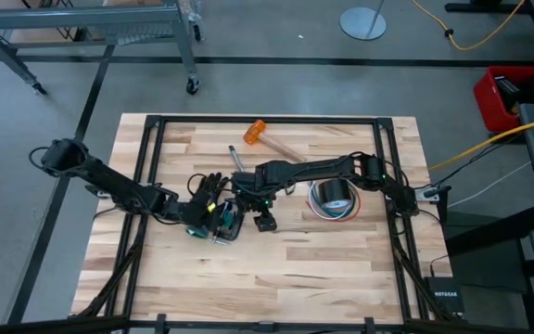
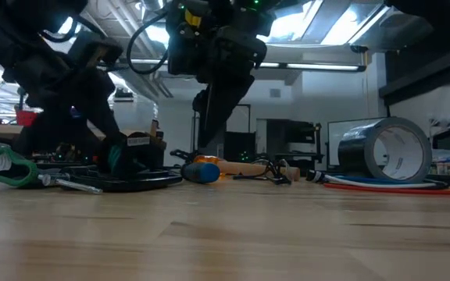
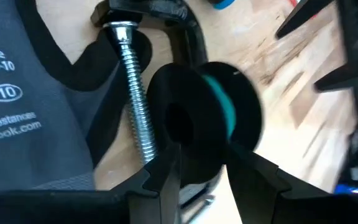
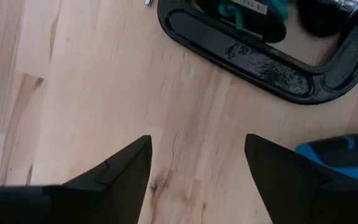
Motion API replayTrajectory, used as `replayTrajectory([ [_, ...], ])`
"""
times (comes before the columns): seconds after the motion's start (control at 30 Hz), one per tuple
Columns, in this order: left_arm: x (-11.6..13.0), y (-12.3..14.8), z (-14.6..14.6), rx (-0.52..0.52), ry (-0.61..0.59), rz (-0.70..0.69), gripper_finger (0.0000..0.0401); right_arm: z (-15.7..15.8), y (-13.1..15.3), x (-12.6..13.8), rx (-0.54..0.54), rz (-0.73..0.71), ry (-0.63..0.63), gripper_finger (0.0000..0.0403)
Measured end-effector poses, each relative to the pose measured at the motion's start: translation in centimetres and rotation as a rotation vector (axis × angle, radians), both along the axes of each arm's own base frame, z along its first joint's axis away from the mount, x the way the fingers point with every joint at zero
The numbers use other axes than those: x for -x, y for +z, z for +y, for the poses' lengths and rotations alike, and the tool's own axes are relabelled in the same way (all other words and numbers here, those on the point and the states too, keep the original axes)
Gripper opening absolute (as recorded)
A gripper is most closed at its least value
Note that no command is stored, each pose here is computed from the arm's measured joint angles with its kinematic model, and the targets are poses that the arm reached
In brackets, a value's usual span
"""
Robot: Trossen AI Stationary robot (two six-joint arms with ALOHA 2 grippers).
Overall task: Coil cords
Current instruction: Uncoil the green wire from the spool
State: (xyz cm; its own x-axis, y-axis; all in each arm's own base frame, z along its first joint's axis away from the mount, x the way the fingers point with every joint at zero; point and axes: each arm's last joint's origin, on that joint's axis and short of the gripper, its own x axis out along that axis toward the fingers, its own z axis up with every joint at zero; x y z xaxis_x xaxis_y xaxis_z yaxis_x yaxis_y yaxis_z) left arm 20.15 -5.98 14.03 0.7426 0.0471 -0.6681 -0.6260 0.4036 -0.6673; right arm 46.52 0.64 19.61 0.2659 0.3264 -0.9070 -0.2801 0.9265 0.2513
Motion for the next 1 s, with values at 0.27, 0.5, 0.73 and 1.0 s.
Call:
replayTrajectory([
  [0.27, -0.19, -1.05, -0.14, -0.014, -0.046, 0.061, 0.0119, -0.01, 0.00, -0.01, 0.002, -0.001, -0.001, 0.0262],
  [0.5, -0.18, -1.07, -0.14, -0.011, -0.046, 0.063, 0.0096, -0.02, -0.01, 0.00, 0.008, 0.000, -0.002, 0.0262],
  [0.73, -0.18, -1.09, -0.12, -0.015, -0.041, 0.064, 0.0077, -0.02, -0.01, 0.00, 0.008, 0.000, -0.002, 0.0262],
  [1.0, -0.45, -0.97, 0.72, -0.064, 0.036, 0.039, 0.0076, -0.02, -0.01, 0.00, 0.008, 0.000, -0.002, 0.0262],
])
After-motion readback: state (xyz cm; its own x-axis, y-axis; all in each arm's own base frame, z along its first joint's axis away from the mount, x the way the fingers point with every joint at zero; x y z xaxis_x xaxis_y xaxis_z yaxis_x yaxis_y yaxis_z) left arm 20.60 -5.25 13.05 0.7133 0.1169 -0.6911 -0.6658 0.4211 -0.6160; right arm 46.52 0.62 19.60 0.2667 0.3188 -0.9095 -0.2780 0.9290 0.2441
